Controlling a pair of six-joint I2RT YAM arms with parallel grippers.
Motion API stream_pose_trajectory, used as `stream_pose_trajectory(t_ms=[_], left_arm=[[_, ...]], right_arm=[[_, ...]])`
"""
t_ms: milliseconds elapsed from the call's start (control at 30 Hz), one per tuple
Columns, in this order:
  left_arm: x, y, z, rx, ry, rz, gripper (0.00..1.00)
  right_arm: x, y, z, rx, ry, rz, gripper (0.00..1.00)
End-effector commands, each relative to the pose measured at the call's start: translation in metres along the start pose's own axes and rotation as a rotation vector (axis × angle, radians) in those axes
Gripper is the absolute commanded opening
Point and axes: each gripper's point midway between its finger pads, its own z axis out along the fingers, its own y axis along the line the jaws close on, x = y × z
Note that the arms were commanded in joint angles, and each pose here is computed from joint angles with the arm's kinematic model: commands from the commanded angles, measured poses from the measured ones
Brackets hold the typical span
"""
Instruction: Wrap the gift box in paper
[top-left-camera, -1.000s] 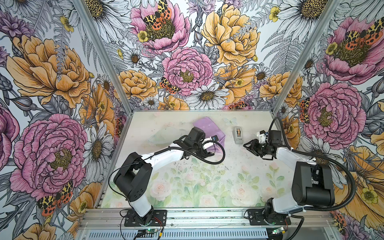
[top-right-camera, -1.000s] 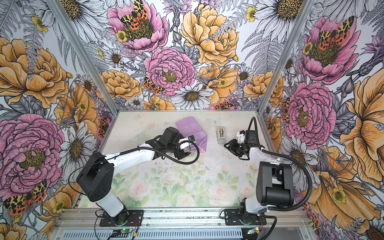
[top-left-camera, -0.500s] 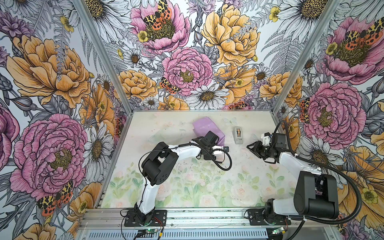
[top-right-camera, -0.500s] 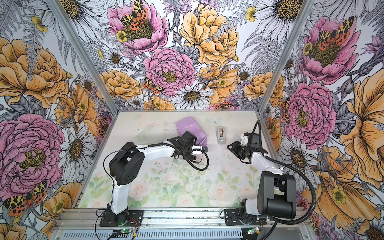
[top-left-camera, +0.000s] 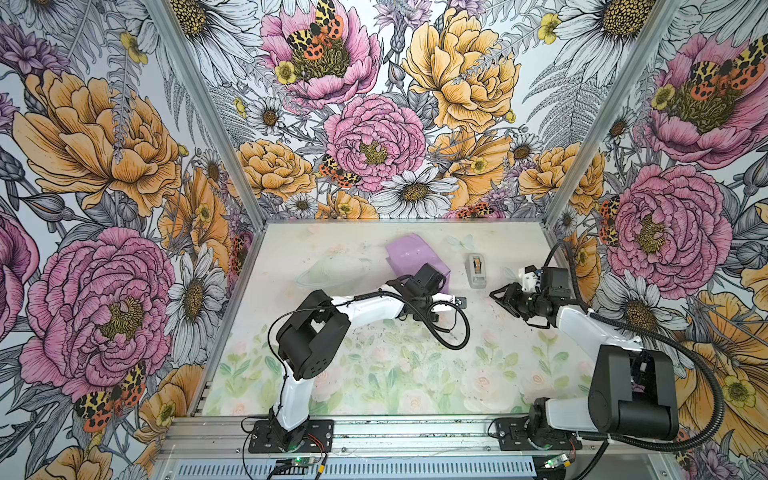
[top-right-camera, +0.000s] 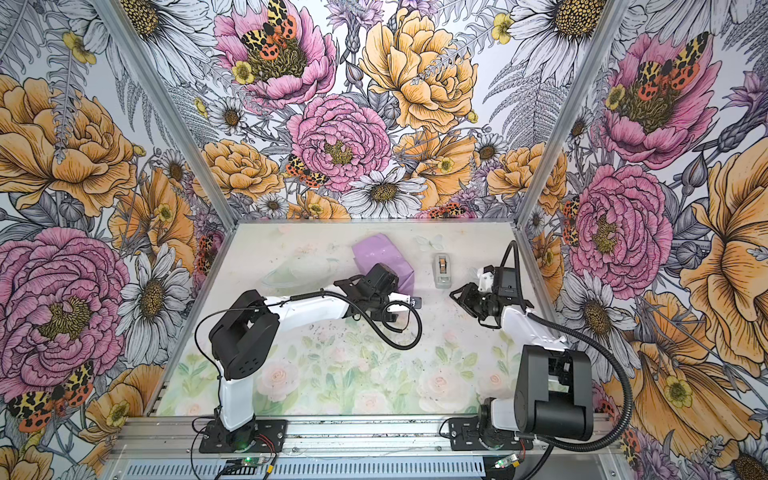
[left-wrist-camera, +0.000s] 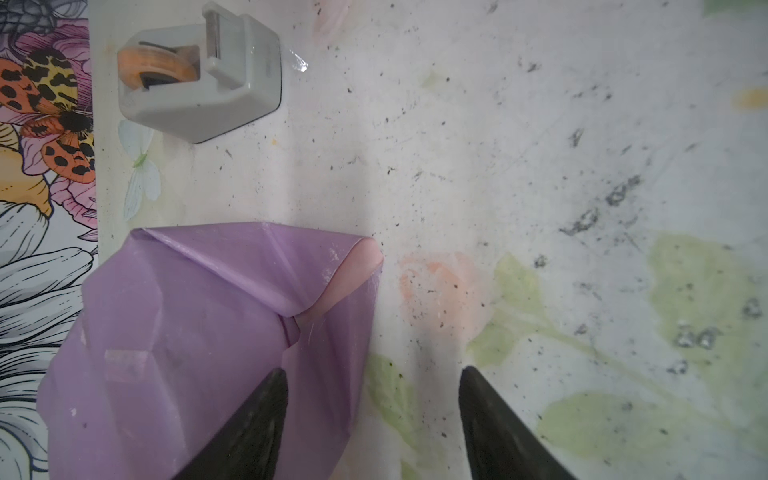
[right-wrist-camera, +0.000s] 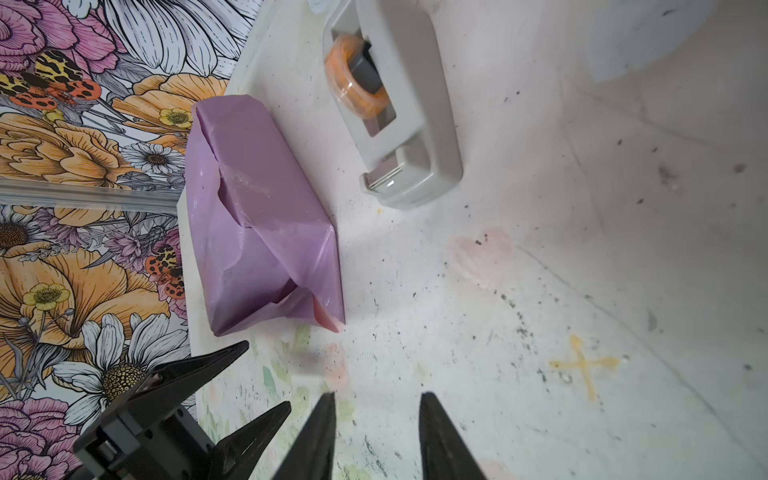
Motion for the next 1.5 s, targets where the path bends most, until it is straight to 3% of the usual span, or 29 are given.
stream_pose_trajectory(t_ms=[0,200,800,967,1200,1467], left_arm=[[-0.003,0.000,0.009,0.010,-0.009,0.038,0.60],[0.006,0.006,0.032,0.005,0.055,0.034,0.46],[0.026,0.011,0.064,-0.003,0.126,-0.024,0.41],[0.027,0.011,0.066,0.008,0.116,-0.039,0.32],[0.028,0.014,0.067,0.013,0.101,-0.079,0.10],[0.025,0.021,0.059,0.030,0.048,-0.144,0.00]], right_arm=[[-0.001,0.013,-0.006,-0.044,-0.025,-0.032,0.36],[0.004,0.015,-0.006,-0.065,-0.021,-0.023,0.36],[0.016,0.021,0.004,-0.080,0.033,-0.025,0.36],[0.020,0.023,0.013,-0.074,0.067,-0.021,0.37],[0.021,0.026,0.024,-0.068,0.083,-0.001,0.38],[0.024,0.039,0.049,-0.084,0.126,0.043,0.39]])
